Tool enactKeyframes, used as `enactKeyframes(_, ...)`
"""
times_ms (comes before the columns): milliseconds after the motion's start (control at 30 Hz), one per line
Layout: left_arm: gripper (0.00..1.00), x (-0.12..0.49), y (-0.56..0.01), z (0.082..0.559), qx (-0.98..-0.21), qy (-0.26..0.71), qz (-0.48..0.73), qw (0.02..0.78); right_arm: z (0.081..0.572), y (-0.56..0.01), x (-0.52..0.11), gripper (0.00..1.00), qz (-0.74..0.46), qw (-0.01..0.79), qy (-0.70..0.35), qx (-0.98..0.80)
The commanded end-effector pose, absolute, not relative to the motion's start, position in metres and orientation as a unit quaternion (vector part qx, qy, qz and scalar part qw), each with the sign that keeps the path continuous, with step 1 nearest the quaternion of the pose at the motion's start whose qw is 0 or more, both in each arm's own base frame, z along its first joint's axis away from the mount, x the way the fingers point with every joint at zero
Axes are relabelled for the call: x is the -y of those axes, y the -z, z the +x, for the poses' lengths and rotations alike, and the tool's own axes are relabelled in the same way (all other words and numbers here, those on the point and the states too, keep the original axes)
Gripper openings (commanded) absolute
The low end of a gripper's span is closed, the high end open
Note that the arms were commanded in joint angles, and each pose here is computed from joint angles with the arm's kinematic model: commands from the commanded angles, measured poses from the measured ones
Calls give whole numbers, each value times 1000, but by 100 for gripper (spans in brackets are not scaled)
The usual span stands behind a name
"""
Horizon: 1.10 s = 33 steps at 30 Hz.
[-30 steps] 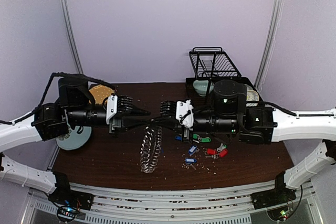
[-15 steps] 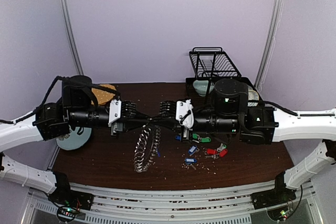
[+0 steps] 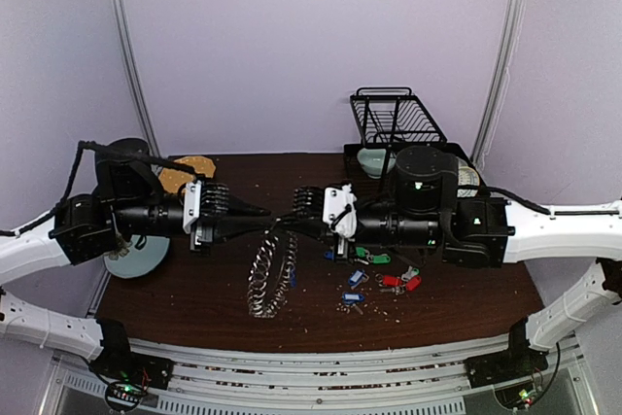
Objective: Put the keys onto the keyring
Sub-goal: Adjust the keyring to the key storage ring, then pass from the right arm to the left
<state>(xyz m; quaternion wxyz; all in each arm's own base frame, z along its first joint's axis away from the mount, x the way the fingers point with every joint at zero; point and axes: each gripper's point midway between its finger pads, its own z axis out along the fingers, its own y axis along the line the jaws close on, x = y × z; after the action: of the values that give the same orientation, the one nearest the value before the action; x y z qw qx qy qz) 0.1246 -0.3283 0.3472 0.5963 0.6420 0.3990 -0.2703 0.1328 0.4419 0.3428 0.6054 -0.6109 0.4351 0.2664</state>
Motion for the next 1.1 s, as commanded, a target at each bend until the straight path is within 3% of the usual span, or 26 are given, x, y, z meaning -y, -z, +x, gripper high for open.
enactKeyframes(0,17,333,-351,126,-394,281,637,601,131,-374,-444,0,-592,636,-271,-414)
enactKeyframes(433,11,340,-337,140,-424,265,635,588,127,-374,-445,0,-599,636,-262,-409)
enactKeyframes(533,0,340,-336,143,-429,258,635,589,129,-371,-446,0,-602,634,-254,-413)
enactKeyframes(800,0,334,-349,144,-416,239,612,628,131,-375,-443,0,-588,645,-254,-416)
enactKeyframes(933,0,321,-366,134,-378,247,582,676,131,-371,-440,18,-576,657,-258,-413)
enactKeyframes(1067,0,317,-372,124,-356,260,582,684,130,-369,-439,24,-574,659,-259,-411)
